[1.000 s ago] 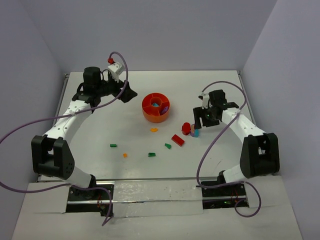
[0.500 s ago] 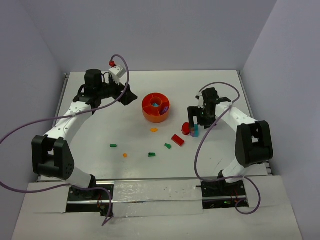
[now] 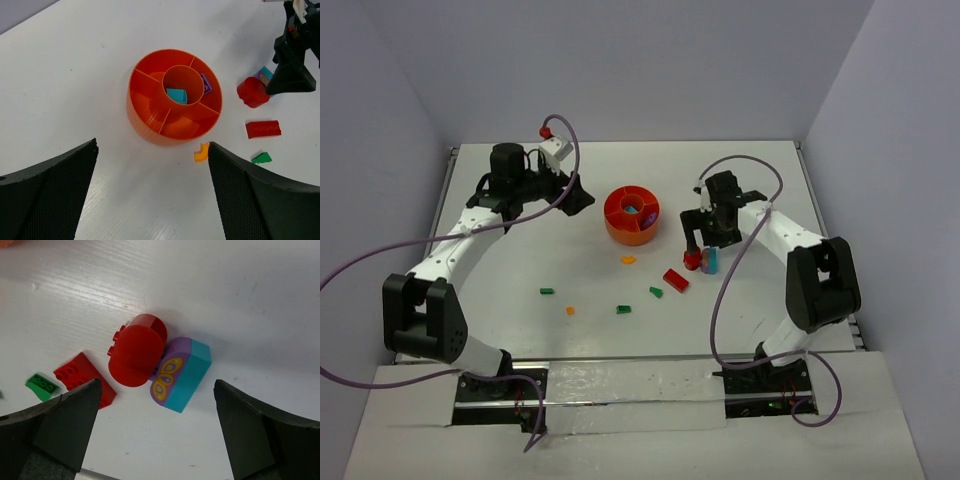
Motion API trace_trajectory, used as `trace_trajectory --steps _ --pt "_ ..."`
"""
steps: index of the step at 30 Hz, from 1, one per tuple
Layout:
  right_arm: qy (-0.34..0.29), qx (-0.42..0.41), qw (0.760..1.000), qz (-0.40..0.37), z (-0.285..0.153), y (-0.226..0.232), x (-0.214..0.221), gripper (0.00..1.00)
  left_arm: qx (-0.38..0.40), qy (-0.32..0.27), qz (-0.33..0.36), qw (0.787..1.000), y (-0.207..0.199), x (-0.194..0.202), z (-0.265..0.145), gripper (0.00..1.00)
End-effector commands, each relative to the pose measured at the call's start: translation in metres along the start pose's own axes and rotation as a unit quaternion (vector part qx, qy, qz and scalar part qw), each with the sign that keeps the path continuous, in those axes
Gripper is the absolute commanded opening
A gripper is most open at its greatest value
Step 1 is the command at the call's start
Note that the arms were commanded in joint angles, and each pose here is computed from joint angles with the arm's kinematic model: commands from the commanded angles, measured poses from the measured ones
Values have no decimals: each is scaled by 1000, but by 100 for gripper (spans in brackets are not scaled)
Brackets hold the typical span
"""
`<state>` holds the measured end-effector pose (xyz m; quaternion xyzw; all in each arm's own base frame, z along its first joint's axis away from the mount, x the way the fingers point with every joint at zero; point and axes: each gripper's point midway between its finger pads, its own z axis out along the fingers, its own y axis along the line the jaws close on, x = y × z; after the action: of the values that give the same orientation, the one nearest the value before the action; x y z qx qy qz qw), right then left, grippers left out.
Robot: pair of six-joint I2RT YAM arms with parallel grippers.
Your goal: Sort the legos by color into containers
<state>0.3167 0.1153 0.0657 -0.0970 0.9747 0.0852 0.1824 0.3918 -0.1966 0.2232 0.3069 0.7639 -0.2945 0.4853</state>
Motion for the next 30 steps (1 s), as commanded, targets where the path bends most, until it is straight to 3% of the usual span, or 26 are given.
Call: trace_trajectory --steps 1,7,11,19,30 --pt "-81 -30 978 -189 -30 -3 -33 100 17 -6 28 999 -11 -7 -9 97" --pt "-68 -111 890 -437 -38 -5 -19 100 31 1 39 999 -16 -8 -11 97" --pt "-34 -170 847 -503 -40 -6 -6 100 35 0 41 999 -19 -9 -12 98" --pt "-29 -233 831 -505 -24 1 7 100 25 7 46 999 -17 -5 -15 98" --pt "-12 -242 842 -482 7 -3 15 100 27 7 38 999 -17 -2 -11 98"
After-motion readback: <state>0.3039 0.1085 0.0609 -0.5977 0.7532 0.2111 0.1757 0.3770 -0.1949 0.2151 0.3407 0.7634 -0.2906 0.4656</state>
